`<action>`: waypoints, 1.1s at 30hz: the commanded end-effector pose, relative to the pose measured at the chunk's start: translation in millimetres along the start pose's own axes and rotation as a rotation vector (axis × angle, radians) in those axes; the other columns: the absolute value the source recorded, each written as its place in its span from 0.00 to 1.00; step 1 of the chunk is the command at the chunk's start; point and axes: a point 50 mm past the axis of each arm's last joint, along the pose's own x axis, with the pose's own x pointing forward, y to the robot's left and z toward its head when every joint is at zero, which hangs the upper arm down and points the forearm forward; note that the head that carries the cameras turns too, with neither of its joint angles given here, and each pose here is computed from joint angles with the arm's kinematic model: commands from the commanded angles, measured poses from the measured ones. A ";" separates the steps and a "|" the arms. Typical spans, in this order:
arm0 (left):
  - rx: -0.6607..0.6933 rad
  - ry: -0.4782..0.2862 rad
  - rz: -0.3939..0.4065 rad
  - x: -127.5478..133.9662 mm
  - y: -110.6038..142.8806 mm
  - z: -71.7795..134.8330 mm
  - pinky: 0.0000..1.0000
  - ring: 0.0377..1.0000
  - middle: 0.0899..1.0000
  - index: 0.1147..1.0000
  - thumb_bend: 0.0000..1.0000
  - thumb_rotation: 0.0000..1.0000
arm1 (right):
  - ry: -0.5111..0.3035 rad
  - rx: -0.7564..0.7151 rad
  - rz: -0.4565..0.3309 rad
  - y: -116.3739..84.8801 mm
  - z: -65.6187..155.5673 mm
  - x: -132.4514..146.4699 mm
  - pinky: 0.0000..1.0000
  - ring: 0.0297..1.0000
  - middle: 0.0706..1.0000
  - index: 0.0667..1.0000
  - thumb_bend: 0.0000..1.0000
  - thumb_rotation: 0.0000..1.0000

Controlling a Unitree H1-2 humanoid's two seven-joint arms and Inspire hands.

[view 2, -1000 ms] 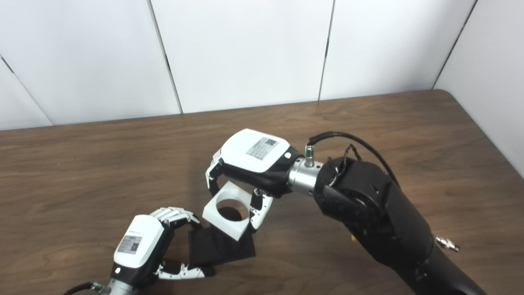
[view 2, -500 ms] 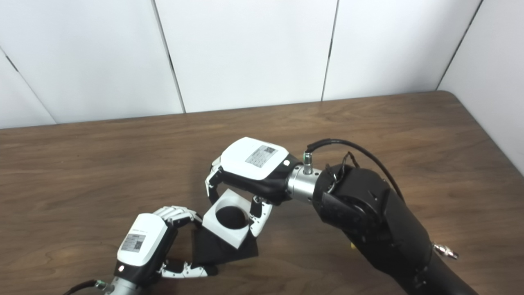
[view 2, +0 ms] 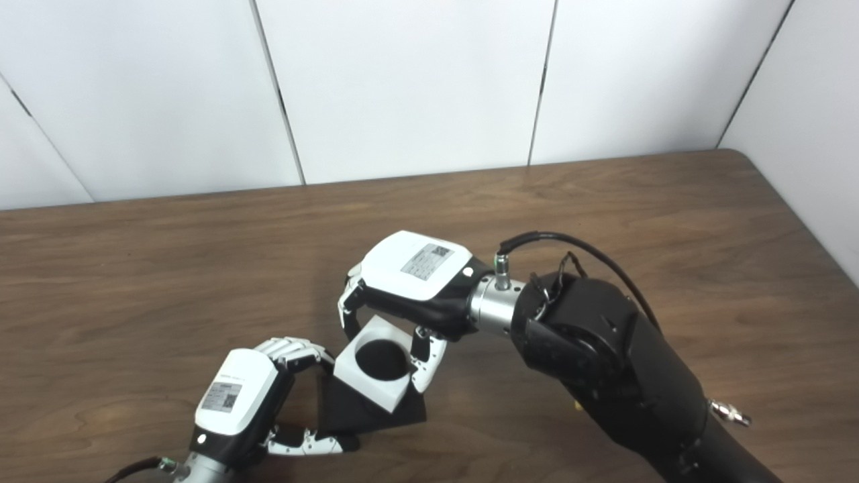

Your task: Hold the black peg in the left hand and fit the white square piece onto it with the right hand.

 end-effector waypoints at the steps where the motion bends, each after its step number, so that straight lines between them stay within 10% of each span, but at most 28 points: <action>1: 0.027 0.009 -0.072 -4.4 -9.0 2.7 0.71 0.70 0.63 0.42 0.52 0.05 | -0.026 -0.064 -0.023 -7.6 3.4 -0.4 0.87 0.84 0.71 0.45 0.52 0.13; 23: 0.029 0.014 -0.076 -3.1 -7.4 7.3 0.70 0.71 0.64 0.42 0.52 0.05 | -0.006 -0.092 0.024 2.5 6.1 4.7 0.87 0.85 0.71 0.45 0.52 0.15; 26: 0.028 0.013 -0.074 -3.0 -7.4 7.2 0.69 0.71 0.64 0.42 0.52 0.05 | 0.007 -0.100 0.048 -0.9 6.6 4.7 0.89 0.87 0.76 0.63 0.95 0.29; 33: 0.023 0.013 -0.073 -2.9 -7.5 6.8 0.70 0.71 0.64 0.42 0.52 0.05 | 0.037 -0.118 0.086 -7.6 7.0 3.3 1.00 1.00 0.95 0.85 1.00 0.37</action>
